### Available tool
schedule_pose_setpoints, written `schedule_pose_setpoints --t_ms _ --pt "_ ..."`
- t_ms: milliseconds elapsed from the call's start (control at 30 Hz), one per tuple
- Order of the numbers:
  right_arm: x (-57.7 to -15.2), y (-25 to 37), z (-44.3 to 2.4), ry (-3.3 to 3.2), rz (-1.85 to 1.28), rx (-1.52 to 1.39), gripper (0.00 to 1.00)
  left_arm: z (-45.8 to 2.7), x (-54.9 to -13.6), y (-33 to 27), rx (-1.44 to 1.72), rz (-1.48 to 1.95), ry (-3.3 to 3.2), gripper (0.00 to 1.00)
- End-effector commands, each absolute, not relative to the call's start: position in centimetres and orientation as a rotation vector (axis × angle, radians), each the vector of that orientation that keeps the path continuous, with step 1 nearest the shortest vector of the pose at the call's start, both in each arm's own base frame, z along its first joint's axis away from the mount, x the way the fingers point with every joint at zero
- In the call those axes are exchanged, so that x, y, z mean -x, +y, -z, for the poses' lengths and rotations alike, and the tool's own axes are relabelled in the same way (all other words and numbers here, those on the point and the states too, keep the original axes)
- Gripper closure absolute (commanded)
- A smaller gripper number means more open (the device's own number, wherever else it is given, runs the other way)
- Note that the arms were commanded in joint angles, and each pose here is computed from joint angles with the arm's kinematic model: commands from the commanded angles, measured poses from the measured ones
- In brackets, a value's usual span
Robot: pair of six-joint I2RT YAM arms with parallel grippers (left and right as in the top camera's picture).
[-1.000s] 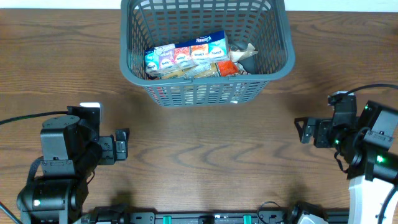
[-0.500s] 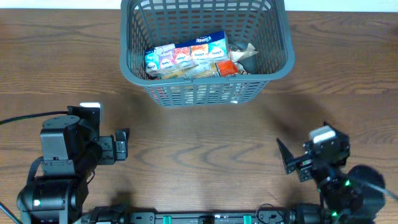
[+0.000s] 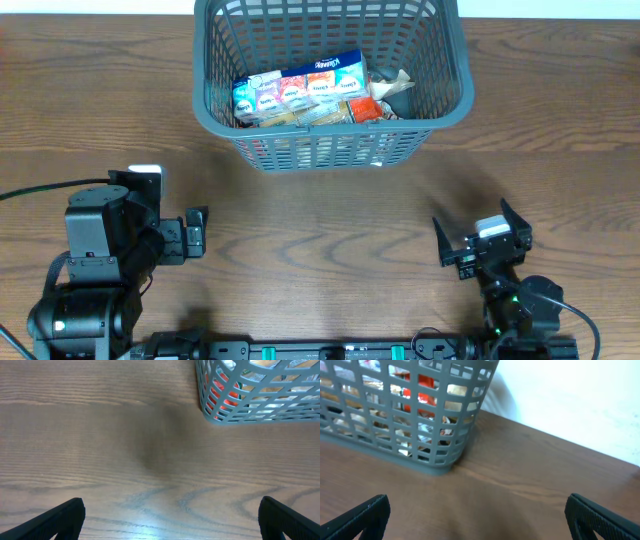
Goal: Pack container
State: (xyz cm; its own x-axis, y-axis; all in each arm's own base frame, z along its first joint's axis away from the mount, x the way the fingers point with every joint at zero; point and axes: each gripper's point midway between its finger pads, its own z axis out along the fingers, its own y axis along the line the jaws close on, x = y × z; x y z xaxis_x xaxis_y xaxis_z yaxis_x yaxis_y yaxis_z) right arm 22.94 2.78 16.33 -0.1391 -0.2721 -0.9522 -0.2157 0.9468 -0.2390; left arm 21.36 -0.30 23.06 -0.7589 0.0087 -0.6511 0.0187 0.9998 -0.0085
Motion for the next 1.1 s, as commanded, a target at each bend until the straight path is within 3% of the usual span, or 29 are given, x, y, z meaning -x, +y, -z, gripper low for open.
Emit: schedule_pose_setpoints --t_ms 0,1067 --pt "-23.4 3.1 -15.4 1.704 0.027 0.362 0.01 -22.8 -21.3 -0.1 0.003 0.013 2.441 0.01" --pt "-24.6 1.9 -15.8 1.629 0.051 0.199 0.01 -22.8 -21.3 -0.1 0.003 0.013 2.441 0.01"
